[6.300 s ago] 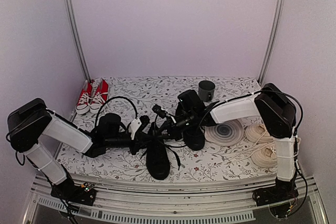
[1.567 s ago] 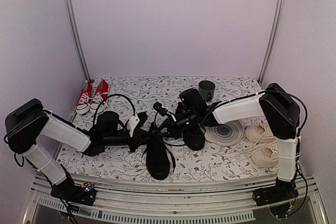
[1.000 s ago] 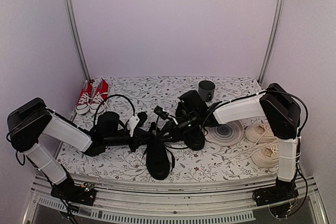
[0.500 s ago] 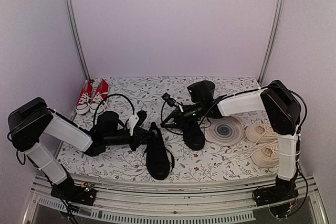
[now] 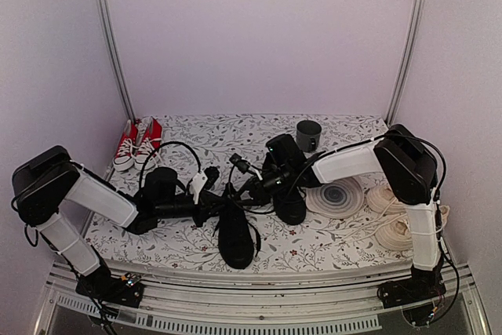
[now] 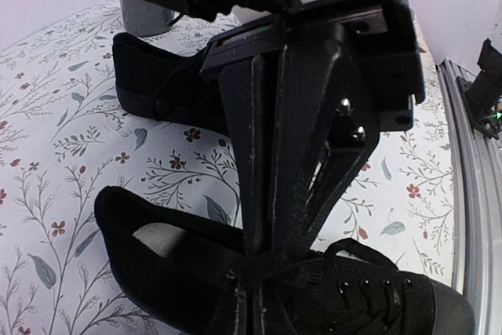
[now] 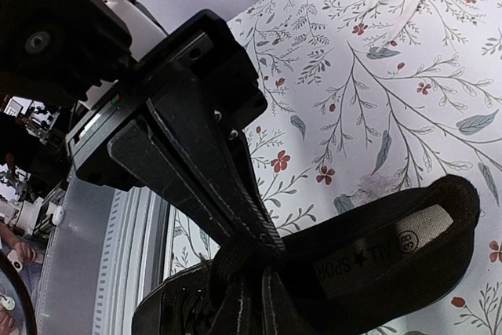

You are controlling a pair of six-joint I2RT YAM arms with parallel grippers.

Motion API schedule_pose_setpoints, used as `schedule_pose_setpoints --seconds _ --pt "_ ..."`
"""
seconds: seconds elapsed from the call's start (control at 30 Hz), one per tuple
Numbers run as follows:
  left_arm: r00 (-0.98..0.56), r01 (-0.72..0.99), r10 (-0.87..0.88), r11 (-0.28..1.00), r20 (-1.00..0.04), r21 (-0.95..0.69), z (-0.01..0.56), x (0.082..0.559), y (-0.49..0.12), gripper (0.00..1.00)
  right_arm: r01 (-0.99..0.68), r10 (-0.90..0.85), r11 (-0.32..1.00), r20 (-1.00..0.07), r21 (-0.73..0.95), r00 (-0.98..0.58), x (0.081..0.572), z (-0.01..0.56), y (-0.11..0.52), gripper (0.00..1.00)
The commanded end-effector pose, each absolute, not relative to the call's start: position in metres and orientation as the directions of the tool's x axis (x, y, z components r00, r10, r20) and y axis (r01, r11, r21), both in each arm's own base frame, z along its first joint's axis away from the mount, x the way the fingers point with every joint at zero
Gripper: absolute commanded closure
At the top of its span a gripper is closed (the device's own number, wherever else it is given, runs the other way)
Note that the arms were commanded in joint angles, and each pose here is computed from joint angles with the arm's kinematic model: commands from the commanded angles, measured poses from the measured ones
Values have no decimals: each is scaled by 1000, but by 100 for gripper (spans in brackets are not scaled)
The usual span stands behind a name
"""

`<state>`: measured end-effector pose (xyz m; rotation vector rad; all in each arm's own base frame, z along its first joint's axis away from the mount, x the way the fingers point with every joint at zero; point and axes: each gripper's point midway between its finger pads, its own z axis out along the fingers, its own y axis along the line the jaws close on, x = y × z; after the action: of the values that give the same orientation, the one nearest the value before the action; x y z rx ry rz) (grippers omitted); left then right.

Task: Tie the shoes
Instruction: Adjust the loops with the shoelace on the shoe.

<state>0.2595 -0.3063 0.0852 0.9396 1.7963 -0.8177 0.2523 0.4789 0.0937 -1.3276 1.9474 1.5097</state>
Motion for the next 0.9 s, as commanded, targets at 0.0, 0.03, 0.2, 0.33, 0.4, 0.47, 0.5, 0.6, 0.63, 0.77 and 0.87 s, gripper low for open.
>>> schedule_pose_setpoints --seconds 0.0,0.03,0.2,0.33,0.4,0.47,0.5,0.6,0.63,0.77,0.87 --pt "-269 862 222 489 -937 -131 92 264 -306 100 -819 -443 -36 -744 572 -500 248 100 489 92" --pt "-269 862 222 490 -937 -131 92 264 -305 100 -817 -441 -46 -746 575 -500 246 101 490 92" --pt "-261 858 215 498 -941 -124 94 267 -306 100 -813 -451 -65 -744 578 -493 239 99 491 84" --pt "-262 860 202 492 -944 -133 97 267 -308 100 -818 -449 -34 -740 574 -501 242 94 491 83" --pt "-264 864 198 484 -944 -140 98 266 -309 100 -822 -438 -20 -745 568 -504 246 95 493 85" --pt "-267 866 195 479 -944 -146 98 264 -309 100 -821 -430 -8 -743 571 -512 250 94 496 86" --pt "-268 867 195 477 -943 -148 98 264 -309 100 -821 -431 -7 -742 571 -513 250 93 497 84" --pt "-264 867 189 477 -946 -147 99 264 -309 100 -819 -438 -7 -738 574 -513 246 90 499 76" --pt "-265 866 187 477 -946 -148 99 264 -309 100 -820 -439 -3 -738 572 -513 246 89 500 76" --pt "-266 866 173 474 -948 -157 101 265 -310 100 -817 -442 8 -732 576 -520 244 87 499 77" --pt "-274 868 171 468 -947 -166 99 264 -312 100 -820 -440 18 -732 572 -521 245 88 500 86"
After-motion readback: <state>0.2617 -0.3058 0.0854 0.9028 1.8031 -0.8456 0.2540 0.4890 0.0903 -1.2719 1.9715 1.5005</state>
